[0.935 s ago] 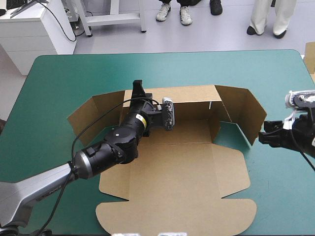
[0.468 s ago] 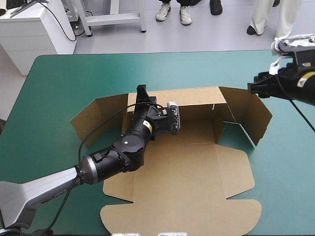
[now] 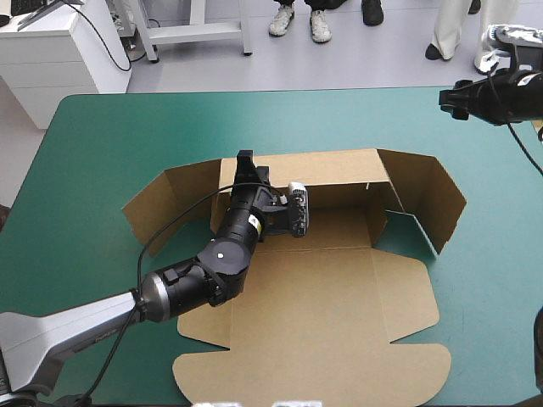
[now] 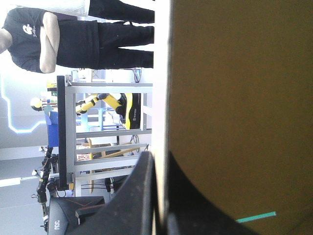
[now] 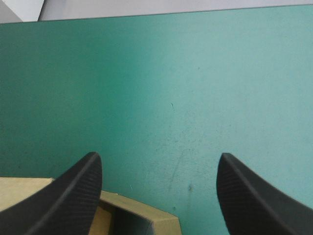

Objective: Fold the box

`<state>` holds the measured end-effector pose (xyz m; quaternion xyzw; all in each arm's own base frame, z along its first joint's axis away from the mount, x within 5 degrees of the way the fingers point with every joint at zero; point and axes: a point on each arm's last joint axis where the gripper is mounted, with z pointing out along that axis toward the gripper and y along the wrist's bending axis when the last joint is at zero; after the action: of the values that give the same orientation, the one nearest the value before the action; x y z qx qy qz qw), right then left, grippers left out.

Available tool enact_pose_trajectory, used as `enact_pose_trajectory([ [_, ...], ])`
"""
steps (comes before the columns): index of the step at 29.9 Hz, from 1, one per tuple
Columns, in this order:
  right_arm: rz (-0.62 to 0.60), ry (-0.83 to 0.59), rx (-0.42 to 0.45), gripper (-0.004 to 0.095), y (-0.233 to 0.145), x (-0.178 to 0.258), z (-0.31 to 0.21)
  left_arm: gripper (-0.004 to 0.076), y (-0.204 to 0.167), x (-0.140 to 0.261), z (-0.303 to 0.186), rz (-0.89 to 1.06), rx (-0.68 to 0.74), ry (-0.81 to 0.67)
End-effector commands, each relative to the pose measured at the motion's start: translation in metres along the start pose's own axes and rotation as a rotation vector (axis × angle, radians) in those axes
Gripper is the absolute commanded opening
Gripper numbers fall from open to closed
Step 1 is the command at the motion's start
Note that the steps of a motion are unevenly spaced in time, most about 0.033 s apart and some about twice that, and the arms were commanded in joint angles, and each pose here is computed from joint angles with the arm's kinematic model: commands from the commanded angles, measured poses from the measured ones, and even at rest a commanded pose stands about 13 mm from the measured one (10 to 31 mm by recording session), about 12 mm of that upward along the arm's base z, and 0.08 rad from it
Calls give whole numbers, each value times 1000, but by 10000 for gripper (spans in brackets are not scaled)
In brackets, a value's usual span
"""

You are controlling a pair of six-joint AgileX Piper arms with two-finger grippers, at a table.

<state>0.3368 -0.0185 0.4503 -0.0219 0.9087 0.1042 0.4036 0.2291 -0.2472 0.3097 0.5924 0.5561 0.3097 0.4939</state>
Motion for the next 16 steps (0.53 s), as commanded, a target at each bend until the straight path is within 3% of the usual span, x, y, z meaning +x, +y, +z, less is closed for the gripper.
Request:
enact_pose_trajectory([
  [1, -11, -73, -20, 600, -5, -12, 10, -32, 16, -2, -9, -30, -57, -25],
  [8, 48, 24, -71, 599, -21, -7, 75, -32, 16, -2, -9, -27, -60, -26],
  [16, 1, 129, -90, 599, -15, 3, 97, -32, 17, -2, -9, -18, -66, -29],
])
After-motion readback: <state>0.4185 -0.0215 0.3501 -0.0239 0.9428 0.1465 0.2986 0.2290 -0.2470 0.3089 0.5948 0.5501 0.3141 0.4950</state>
